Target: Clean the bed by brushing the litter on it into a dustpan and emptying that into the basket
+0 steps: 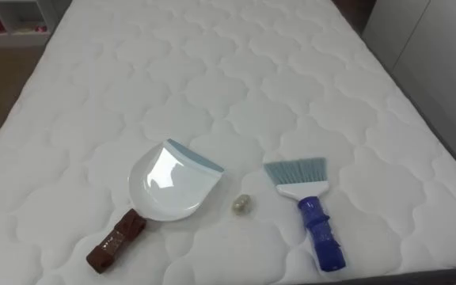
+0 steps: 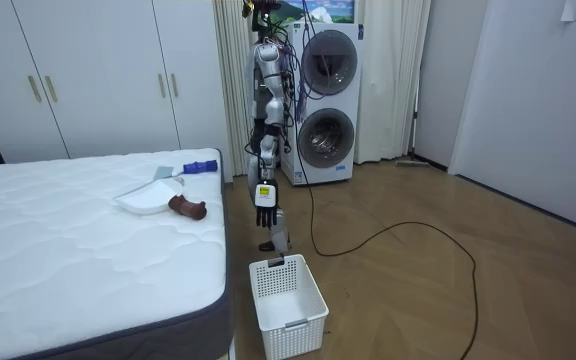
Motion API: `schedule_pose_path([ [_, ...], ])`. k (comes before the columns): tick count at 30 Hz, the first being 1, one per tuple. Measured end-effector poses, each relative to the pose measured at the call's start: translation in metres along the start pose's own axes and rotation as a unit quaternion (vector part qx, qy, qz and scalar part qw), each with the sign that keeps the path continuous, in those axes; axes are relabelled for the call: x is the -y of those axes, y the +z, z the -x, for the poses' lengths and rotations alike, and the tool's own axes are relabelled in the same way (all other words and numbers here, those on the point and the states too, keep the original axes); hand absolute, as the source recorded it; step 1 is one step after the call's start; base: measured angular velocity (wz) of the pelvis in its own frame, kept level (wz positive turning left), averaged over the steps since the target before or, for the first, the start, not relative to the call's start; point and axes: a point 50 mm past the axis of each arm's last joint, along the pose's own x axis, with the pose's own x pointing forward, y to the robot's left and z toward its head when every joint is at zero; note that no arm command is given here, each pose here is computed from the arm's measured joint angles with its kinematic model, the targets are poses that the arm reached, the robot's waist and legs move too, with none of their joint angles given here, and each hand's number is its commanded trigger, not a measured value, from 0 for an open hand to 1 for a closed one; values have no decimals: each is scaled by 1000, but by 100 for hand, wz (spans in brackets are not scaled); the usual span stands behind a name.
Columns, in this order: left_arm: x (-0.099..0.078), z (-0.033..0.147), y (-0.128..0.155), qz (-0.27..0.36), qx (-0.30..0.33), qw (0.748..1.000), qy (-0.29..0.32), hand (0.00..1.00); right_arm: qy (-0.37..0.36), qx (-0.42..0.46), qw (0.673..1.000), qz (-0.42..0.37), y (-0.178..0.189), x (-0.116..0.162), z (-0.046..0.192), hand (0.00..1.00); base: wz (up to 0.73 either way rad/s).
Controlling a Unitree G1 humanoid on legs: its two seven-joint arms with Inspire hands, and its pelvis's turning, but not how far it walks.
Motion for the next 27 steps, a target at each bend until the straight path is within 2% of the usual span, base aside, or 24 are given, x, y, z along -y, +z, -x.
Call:
schedule_pose_path([
  [13,-1,0,0,1,2,1000,4,0,-5,2,1000,-3,1,1,0,0,0],
  [19,-4,0,3,6,14,999,31,0,-5,18,1000,-4,4,1,0,0,0],
  [24,-15,2,16,28,50,995,84,0,-16,30,999,-6,5,1,0,0,1],
  [27,-34,9,40,60,117,980,151,0,-30,42,999,-4,7,3,0,0,-1],
])
